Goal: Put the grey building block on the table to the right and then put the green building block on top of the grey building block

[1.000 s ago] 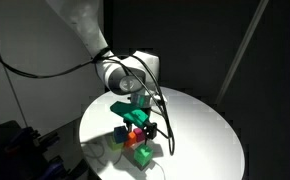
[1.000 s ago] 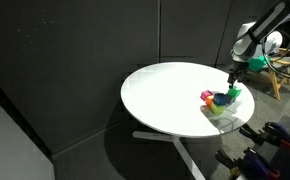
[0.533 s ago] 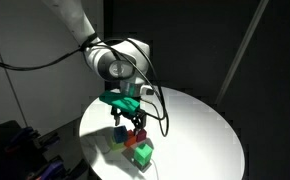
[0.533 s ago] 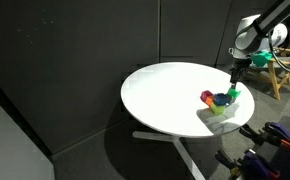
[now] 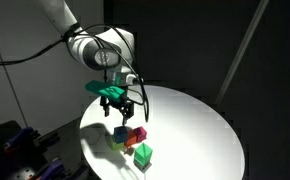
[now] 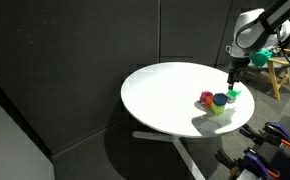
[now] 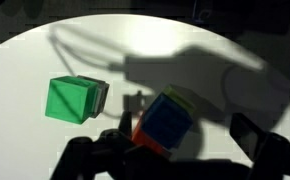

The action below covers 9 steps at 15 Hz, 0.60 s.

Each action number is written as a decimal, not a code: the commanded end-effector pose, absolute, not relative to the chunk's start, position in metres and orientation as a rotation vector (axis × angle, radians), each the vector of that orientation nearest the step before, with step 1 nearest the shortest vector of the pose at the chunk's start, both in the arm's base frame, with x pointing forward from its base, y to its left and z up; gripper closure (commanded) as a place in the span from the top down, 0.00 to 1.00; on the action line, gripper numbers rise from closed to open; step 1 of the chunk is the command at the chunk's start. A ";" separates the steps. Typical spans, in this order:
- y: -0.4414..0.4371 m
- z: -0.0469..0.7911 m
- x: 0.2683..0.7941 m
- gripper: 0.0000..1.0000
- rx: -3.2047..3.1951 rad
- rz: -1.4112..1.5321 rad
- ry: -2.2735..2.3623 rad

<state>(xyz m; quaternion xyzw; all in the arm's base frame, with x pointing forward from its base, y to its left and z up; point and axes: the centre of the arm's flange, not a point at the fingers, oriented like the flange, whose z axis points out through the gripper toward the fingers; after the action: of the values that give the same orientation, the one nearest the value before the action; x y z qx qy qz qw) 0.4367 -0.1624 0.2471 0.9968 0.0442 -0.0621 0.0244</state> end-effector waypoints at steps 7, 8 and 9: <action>-0.127 0.300 0.422 1.00 3.053 -0.143 -0.212; -0.126 0.307 0.421 1.00 3.056 -0.143 -0.232; -0.125 0.313 0.420 1.00 3.059 -0.147 -0.244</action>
<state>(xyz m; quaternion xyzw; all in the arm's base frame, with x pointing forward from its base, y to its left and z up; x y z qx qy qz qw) 0.4306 -0.1333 0.2870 0.9965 -0.0617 -0.0468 0.0307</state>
